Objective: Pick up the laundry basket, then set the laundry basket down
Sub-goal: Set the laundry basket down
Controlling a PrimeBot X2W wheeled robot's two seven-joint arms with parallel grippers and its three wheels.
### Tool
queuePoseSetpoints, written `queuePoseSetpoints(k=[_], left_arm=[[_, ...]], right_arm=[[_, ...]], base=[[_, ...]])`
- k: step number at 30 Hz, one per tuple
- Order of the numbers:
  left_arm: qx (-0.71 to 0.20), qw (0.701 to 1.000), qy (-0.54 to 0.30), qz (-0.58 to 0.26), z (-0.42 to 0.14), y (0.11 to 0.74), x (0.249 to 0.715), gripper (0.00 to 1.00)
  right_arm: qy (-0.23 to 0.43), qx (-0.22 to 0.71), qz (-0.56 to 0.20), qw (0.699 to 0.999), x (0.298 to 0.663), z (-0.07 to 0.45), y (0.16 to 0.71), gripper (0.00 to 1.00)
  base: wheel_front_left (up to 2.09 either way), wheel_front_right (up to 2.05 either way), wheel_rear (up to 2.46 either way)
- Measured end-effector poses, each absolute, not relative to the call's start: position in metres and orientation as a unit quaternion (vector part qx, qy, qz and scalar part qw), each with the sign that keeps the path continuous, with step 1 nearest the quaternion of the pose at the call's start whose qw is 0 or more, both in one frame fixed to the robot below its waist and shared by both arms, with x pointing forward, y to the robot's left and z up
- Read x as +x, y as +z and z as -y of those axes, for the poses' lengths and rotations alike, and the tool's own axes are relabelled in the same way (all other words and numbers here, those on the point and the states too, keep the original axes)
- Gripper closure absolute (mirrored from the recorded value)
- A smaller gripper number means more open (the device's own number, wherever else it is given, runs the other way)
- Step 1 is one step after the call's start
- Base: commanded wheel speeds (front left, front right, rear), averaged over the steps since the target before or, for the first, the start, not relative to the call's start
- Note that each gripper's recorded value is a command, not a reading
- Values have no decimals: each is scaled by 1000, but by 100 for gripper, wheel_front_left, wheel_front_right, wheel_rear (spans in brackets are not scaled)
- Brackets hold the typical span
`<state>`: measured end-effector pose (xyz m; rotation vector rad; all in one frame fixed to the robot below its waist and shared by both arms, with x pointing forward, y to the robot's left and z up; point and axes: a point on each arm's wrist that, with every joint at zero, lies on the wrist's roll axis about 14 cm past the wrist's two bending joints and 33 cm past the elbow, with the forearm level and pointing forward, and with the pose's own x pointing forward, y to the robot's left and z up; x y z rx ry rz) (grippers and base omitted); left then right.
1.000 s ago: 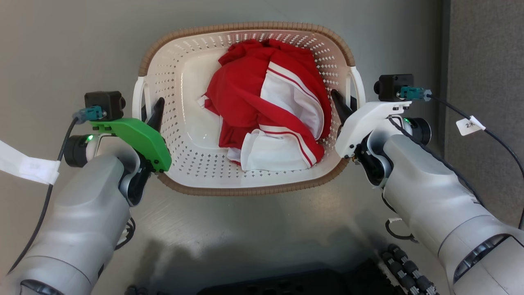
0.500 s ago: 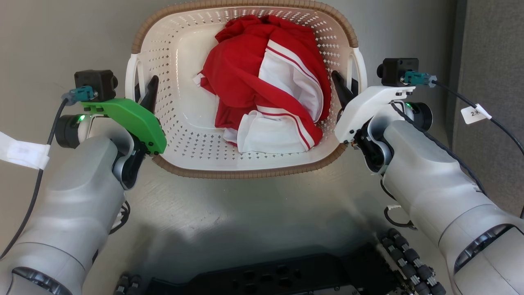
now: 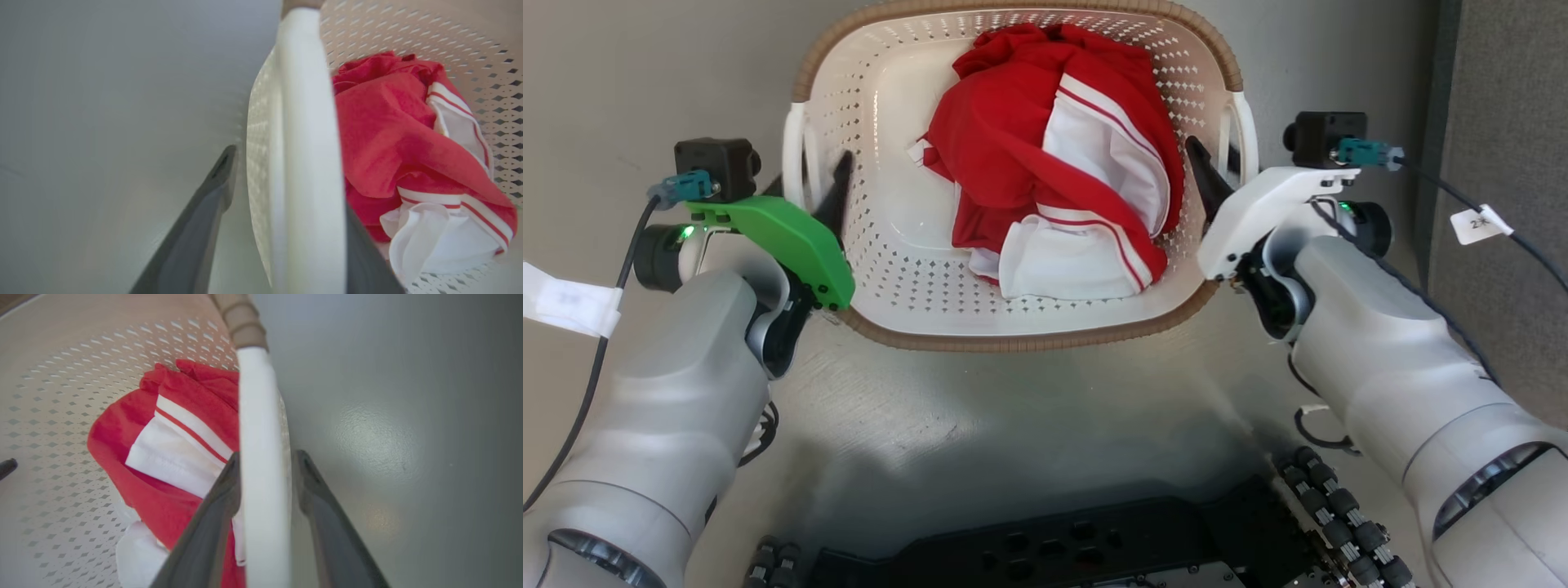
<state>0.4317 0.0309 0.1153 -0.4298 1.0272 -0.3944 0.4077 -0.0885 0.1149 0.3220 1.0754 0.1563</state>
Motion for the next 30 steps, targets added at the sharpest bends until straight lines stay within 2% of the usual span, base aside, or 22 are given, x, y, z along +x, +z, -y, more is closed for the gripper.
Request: queuePoseSetpoints(k=[14,30], left_arm=[[-190,831,-188,-488,-37,117,429,0],[-185,859,-211,-427,-33,175,460,0]], right_arm=[[62,143,-507,848,411,100,117,0],[44,152,-453,878,442,108,168,0]], base=[[0,0,0],[0,0,0]])
